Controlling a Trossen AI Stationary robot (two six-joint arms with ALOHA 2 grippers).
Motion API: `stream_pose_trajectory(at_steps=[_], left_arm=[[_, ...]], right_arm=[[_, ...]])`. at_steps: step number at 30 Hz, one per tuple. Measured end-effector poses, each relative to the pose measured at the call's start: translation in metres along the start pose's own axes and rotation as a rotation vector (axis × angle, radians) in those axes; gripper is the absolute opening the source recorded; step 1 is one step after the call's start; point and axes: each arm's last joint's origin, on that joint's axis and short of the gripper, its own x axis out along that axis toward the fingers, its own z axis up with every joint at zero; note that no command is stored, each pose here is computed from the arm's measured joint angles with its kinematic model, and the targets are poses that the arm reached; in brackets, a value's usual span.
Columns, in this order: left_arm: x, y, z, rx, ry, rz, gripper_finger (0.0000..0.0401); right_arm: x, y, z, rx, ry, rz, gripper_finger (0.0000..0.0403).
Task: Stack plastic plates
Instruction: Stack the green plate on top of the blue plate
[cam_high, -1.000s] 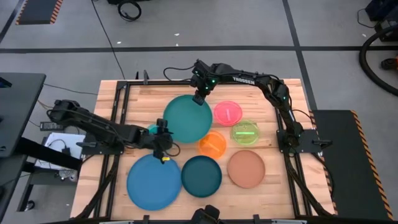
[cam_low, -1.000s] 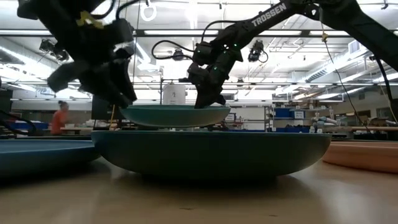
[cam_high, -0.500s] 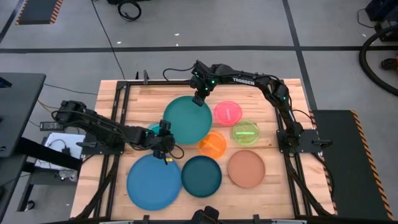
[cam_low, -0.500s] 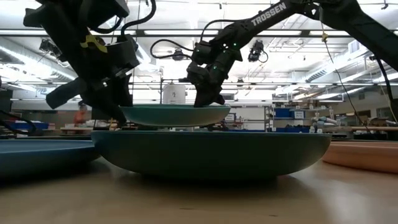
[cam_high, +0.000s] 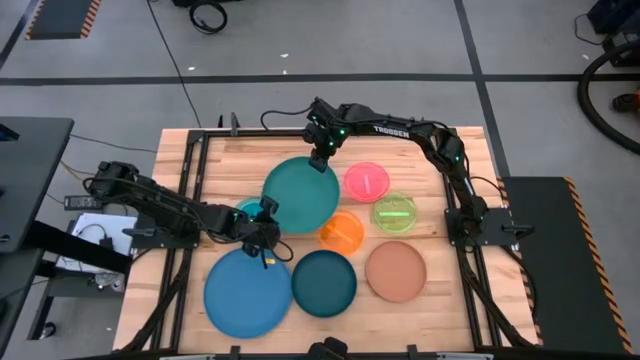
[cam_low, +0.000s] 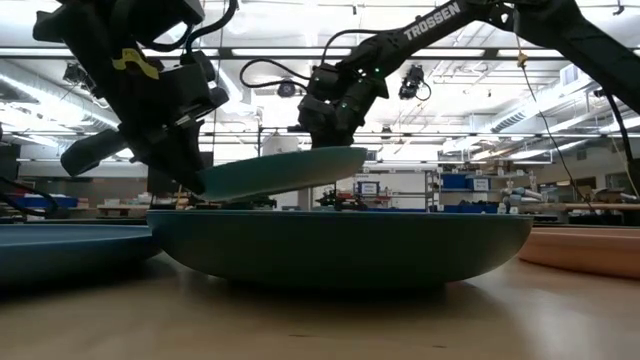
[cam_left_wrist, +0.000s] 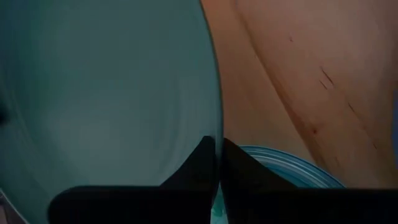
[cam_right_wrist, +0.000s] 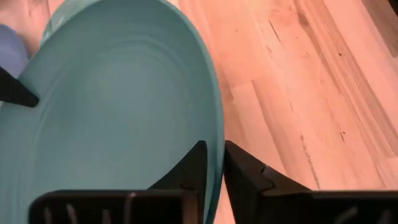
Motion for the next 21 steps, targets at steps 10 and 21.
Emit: stream_pose_trajectory(at_steps=[10, 21], left_arm=[[-0.006, -0.006, 0.002, -0.08, -0.018, 0.001, 0.0014], [-0.008, -0.007, 0.003, -0.134, -0.02, -0.013, 0.0014]], right_arm=[[-0.014, 0.002, 0.001, -0.007, -0.011, 0.011, 0.0139], [-0.043, 0.011, 0.006, -0.06, -0.081, -0.005, 0.0207]])
